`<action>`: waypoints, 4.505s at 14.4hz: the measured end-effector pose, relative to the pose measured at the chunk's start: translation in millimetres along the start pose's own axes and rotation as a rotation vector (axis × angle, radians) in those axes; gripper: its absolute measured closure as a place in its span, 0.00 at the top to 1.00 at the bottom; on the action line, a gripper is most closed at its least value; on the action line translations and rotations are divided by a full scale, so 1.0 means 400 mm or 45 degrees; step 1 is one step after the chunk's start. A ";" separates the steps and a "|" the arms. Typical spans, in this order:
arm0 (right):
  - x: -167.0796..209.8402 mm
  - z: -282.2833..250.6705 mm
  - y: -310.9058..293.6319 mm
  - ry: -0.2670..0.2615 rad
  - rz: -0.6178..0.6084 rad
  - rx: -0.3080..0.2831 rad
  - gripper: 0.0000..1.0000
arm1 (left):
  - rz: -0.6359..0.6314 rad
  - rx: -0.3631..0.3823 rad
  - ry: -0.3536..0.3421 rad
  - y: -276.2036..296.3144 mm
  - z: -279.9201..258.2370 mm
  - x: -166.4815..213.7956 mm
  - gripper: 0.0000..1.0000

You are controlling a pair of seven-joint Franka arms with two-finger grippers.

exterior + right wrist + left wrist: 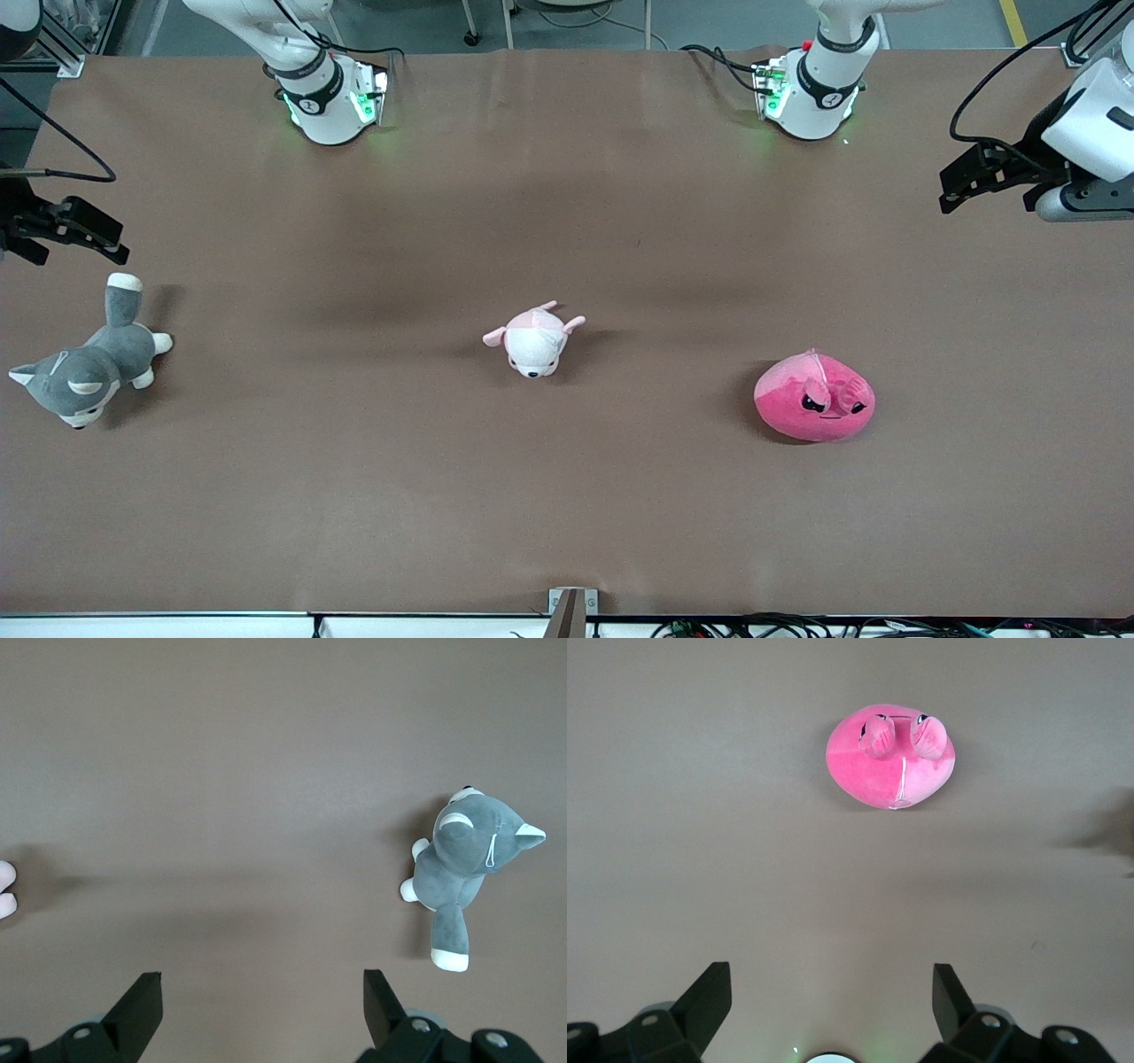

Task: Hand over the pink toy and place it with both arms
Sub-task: 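Reach the left gripper down toward the large pink plush toy, then close the left gripper on the pink plush toy's ear, then lift the pink toy with the left gripper while the right gripper approaches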

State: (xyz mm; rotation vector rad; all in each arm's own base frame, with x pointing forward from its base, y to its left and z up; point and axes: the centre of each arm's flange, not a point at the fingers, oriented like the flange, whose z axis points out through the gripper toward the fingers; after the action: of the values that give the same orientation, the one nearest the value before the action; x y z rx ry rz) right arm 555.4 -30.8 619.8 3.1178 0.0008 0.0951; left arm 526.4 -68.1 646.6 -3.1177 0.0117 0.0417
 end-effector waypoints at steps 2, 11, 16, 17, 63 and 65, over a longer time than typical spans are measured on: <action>0.000 0.001 0.000 0.000 0.000 0.000 1.00 | 0.000 0.001 -0.008 -0.001 0.001 -0.002 1.00; 0.006 0.001 0.001 0.028 0.000 -0.003 1.00 | -0.021 -0.013 -0.022 -0.027 0.146 0.144 1.00; 0.017 -0.016 0.002 0.093 -0.002 -0.016 1.00 | -0.101 -0.055 -0.005 -0.041 0.355 0.280 1.00; 0.018 -0.019 0.002 0.097 -0.002 -0.016 1.00 | -0.138 -0.063 0.006 -0.035 0.390 0.298 1.00; 0.085 0.109 -0.252 -0.044 -0.130 0.310 0.90 | -0.306 -0.482 -0.088 0.693 0.124 0.097 0.08; 0.080 0.099 -0.307 -0.047 -0.144 0.421 0.86 | -0.306 -0.499 -0.114 0.748 0.108 0.055 0.08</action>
State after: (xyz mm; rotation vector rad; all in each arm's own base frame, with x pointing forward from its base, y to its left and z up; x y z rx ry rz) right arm 589.8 91.3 579.7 3.4397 0.2131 0.0382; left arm 544.9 -366.3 595.9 -3.4742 -0.4224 0.2025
